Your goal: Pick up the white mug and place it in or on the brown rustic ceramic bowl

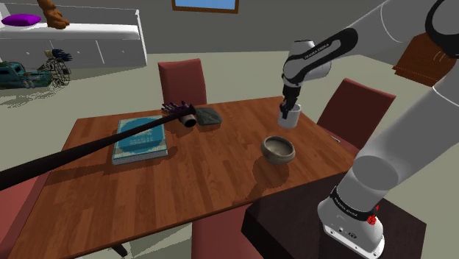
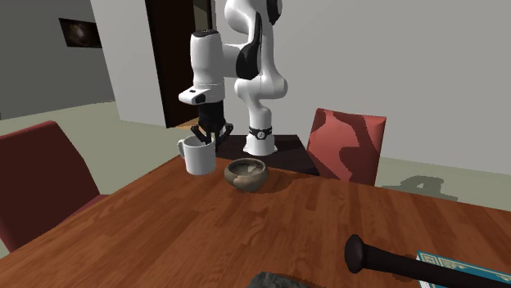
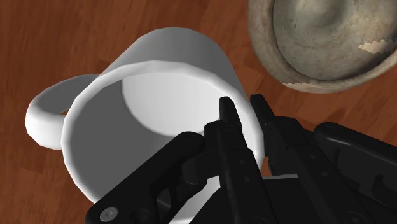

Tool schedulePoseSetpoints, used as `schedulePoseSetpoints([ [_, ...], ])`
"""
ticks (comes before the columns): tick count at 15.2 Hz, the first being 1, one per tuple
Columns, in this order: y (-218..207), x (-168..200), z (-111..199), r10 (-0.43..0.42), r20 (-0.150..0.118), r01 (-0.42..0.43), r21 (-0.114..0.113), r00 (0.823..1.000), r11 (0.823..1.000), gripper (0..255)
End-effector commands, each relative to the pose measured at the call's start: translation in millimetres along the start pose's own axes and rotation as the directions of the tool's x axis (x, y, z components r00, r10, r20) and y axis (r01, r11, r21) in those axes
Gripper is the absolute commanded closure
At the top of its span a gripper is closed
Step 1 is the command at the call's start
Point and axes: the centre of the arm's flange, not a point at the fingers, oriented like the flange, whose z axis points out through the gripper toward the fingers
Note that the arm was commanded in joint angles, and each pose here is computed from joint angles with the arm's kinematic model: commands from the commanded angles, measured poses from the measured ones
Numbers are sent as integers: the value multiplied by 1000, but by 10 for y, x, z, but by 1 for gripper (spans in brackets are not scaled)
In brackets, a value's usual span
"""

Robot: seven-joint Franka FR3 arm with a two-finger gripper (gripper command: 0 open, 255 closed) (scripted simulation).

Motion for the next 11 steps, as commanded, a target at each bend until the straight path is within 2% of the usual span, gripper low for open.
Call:
schedulePoseSetpoints([
  [1, -4, -18, -108, 0, 0, 0, 0, 1000, 1000, 255],
  [10, 3, -47, -553, 0, 0, 0, 0, 1000, 1000, 255],
  [11, -111, -110, -568, 0, 0, 0, 0, 1000, 1000, 255],
])
